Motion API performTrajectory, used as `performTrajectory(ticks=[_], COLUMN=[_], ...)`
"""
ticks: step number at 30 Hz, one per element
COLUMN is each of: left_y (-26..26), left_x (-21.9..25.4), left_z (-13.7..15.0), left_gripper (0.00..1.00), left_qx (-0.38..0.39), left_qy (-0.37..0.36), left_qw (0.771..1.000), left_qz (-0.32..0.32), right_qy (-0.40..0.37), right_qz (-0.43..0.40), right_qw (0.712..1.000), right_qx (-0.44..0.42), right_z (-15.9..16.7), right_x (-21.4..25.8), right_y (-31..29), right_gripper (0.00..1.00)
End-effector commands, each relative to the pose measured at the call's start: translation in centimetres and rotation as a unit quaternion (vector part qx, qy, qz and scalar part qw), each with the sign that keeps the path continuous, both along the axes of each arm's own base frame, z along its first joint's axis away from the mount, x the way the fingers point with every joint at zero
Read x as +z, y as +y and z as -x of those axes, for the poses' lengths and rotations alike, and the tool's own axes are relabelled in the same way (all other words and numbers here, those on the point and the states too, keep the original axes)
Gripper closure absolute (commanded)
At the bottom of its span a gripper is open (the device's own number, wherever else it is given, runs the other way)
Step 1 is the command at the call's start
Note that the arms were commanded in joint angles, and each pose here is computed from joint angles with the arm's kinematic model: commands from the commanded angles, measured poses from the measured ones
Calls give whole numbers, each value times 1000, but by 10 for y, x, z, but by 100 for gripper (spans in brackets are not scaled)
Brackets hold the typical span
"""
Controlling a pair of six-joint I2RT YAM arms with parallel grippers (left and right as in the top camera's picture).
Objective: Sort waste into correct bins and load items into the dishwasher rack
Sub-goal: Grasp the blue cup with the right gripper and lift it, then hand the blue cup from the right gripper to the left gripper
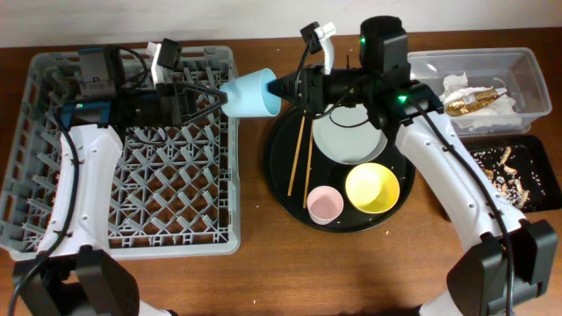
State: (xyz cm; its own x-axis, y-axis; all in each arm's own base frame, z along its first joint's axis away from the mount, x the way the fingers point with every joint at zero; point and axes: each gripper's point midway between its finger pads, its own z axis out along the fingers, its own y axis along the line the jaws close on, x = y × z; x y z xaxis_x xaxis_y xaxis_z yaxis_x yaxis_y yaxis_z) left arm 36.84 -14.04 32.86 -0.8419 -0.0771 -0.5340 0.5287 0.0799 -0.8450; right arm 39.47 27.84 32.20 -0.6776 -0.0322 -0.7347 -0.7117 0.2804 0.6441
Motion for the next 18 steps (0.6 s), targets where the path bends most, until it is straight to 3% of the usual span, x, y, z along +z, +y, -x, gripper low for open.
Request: performTrajectory(ticks=[1,3,6,7,8,11,12,18], left_y=[-16,-25,-27,-27,-27,-27,-26,-26], left_x=[18,18,18,18,18,18,18,23], left_z=[15,19,20,20,20,20,19,14], left_gripper=[7,9,34,38,36,5,2,3], left_qx=[-32,-45,-48,-48,-48,-48,-47,-48], left_qy=[-13,-15,-11,-11,-12,-14,-13,-19], left_qw=[999,999,999,999,999,999,999,999], left_qz=[14,14,14,14,14,14,14,13], right_qy=[-31,-46,-18,-9,-6,-5,-5,-1], right_qz=[-13,-24,-8,-5,-5,-5,-5,-5], right_qw=[999,998,999,999,999,998,998,998], right_qx=[17,30,36,40,48,59,62,67], right_z=[8,14,11,11,15,22,24,27], right_x=[15,23,-5,-13,-13,-14,-14,-14], right_y=[17,29,48,52,55,63,65,66], right_gripper=[96,96,96,96,96,96,96,96])
